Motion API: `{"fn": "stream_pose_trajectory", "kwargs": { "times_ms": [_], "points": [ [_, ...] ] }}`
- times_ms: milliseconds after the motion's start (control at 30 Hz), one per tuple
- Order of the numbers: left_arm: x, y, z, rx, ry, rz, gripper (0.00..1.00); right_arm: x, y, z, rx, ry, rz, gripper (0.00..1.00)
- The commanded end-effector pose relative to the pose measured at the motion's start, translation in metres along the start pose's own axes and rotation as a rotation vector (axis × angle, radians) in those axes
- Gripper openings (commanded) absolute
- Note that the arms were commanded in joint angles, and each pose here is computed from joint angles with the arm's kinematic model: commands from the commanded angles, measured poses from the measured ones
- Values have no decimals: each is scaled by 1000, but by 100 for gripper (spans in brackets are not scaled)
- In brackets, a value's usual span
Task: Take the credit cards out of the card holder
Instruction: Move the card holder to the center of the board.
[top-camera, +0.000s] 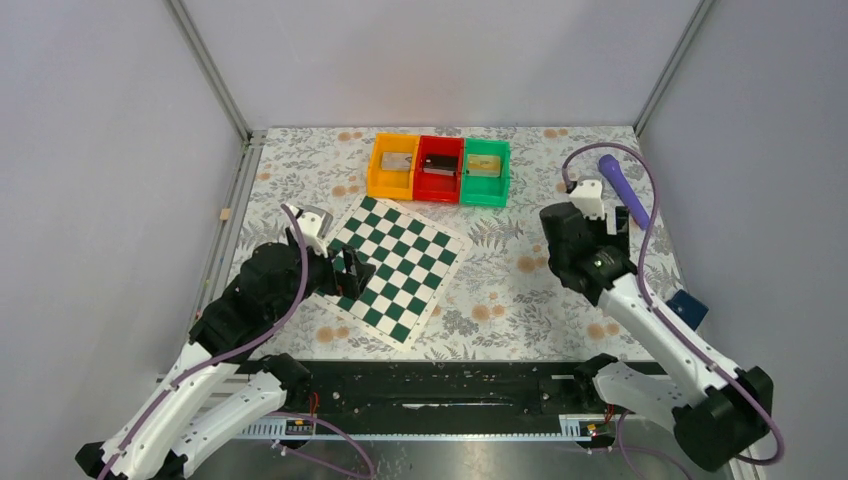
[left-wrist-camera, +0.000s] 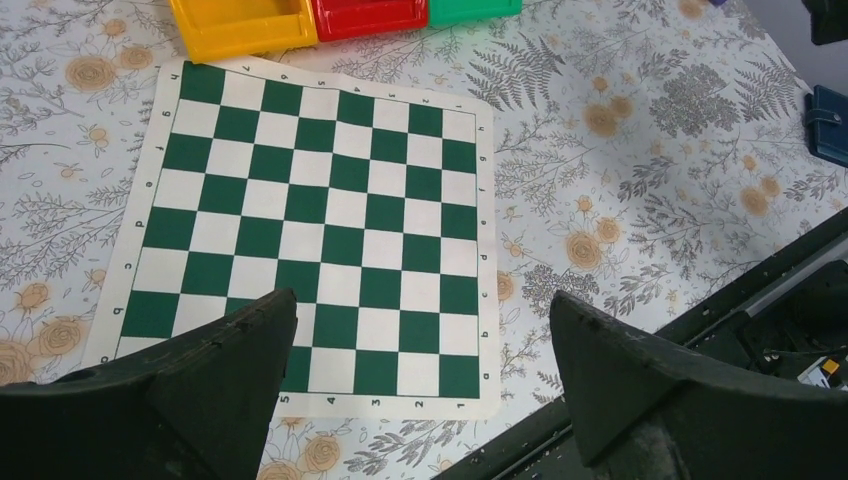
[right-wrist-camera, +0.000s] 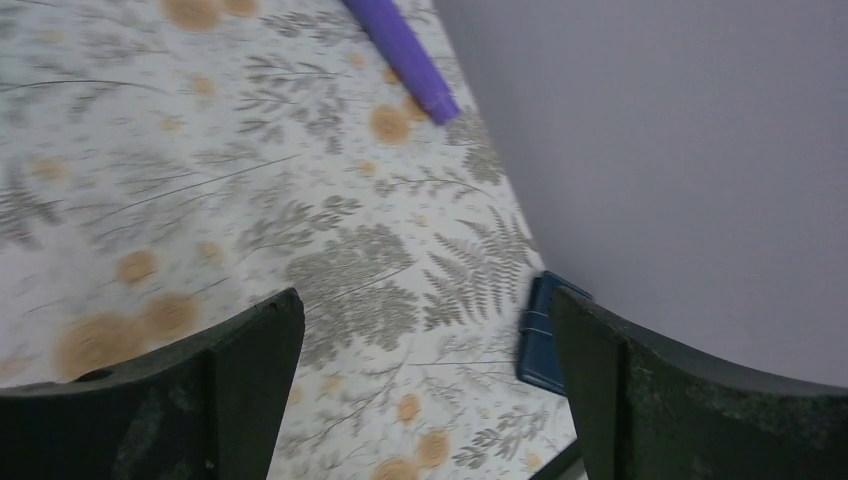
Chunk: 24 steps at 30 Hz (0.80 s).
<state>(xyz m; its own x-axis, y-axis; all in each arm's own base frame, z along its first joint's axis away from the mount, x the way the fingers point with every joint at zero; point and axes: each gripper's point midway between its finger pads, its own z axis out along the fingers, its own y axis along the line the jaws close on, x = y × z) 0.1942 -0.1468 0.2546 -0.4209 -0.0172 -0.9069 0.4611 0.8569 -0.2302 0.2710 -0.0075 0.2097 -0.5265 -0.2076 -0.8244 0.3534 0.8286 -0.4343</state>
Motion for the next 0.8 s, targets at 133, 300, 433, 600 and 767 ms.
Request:
{"fn": "stream_pose_trajectory", "kwargs": {
  "times_ms": [133,300,433,600,767],
  "points": [
    [1,-21,4,111,19,-27,96,12,-49,64,288,180,-112,97],
    [2,-33,2,174,40,-31,96,29,-39,99,351,305,-315,92],
    [-2,-44,-6,238,20,-36,96,60,-24,123,344,425,-335,89],
    [-2,-47,-17,240,-17,-2,96,99,-26,133,356,597,-476,88],
    [-4,-45,-25,224,-52,19,96,151,-42,123,278,727,-533,87]
  ]
}}
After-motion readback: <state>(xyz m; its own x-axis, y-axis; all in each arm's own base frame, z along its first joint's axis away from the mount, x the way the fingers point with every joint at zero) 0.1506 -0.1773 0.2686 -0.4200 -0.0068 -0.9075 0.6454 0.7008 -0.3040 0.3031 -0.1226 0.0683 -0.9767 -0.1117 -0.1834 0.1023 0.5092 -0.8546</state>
